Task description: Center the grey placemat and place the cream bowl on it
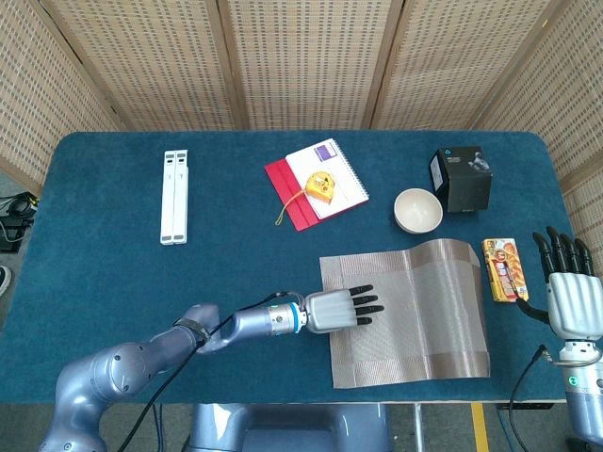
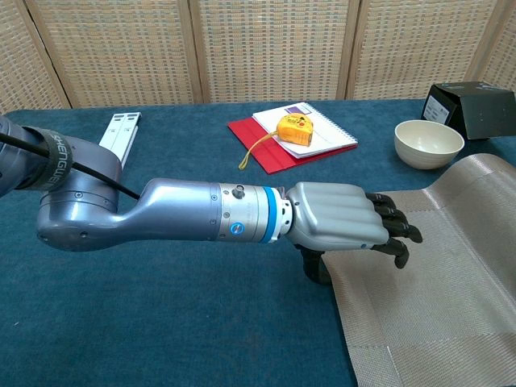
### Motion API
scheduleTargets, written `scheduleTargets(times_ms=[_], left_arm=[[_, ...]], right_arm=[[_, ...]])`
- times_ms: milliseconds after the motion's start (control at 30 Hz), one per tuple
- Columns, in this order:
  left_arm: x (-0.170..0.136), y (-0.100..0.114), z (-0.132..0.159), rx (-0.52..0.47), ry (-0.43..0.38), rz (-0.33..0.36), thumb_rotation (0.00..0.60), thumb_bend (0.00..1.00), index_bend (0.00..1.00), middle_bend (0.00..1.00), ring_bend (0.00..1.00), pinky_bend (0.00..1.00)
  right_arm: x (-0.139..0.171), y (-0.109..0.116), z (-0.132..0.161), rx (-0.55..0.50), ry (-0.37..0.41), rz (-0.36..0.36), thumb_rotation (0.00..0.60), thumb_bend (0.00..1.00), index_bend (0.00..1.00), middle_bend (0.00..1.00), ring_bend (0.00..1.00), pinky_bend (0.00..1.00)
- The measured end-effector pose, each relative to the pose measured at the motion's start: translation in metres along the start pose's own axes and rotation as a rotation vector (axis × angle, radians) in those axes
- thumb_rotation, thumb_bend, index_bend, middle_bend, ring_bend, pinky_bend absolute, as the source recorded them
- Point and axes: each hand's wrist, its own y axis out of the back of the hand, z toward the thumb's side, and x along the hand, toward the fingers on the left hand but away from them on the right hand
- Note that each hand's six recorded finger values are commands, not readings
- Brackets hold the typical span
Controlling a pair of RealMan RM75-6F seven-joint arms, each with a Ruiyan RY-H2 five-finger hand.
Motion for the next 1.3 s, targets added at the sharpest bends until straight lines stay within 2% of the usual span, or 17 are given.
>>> scheduleTargets(times_ms=[200, 300, 467, 800, 1067, 1300], left_arm=[[-0.0011, 0.0018, -0.001, -0.001, 0.002, 0.01, 0.6, 0.36, 0.23, 0.0, 0.0, 0.0], [-0.0012, 0.0023, -0.0012, -0.004, 0.005, 0.013, 0.6, 0.39, 0.28, 0.0, 0.0, 0.0], [0.0, 0.0023, -0.0013, -0.009, 0.014, 0.016, 0.6, 0.42, 0.45, 0.0, 0.0, 0.0], [0.0018, 0.0011, -0.0007, -0.026, 0.029, 0.021, 0.6, 0.51, 0.61, 0.0, 0.0, 0.0], [0.0027, -0.0003, 0.0001, -0.04, 0.038, 0.025, 0.6, 0.51, 0.82, 0.0, 0.0, 0.0], [0.0036, 0.0022, -0.0011, -0.049, 0.049, 0.034, 0.6, 0.54, 0.87, 0.0, 0.0, 0.0]], right_arm=[[0.001, 0.0005, 0.0011, -0.003, 0.006, 0.005, 0.6, 0.0, 0.0, 0.0, 0.0, 0.0], [0.0012, 0.0006, 0.0014, -0.005, 0.006, 0.008, 0.6, 0.0, 0.0, 0.0, 0.0, 0.0], [0.002, 0.0018, 0.0026, -0.01, 0.011, 0.007, 0.6, 0.0, 0.0, 0.0, 0.0, 0.0], [0.003, 0.0026, 0.0038, -0.014, 0.018, 0.009, 0.6, 0.0, 0.0, 0.0, 0.0, 0.0], [0.0033, 0.0027, 0.0053, -0.019, 0.023, 0.009, 0.6, 0.0, 0.0, 0.0, 0.0, 0.0], [0.0036, 0.0028, 0.006, -0.02, 0.027, 0.008, 0.6, 0.0, 0.0, 0.0, 0.0, 0.0]])
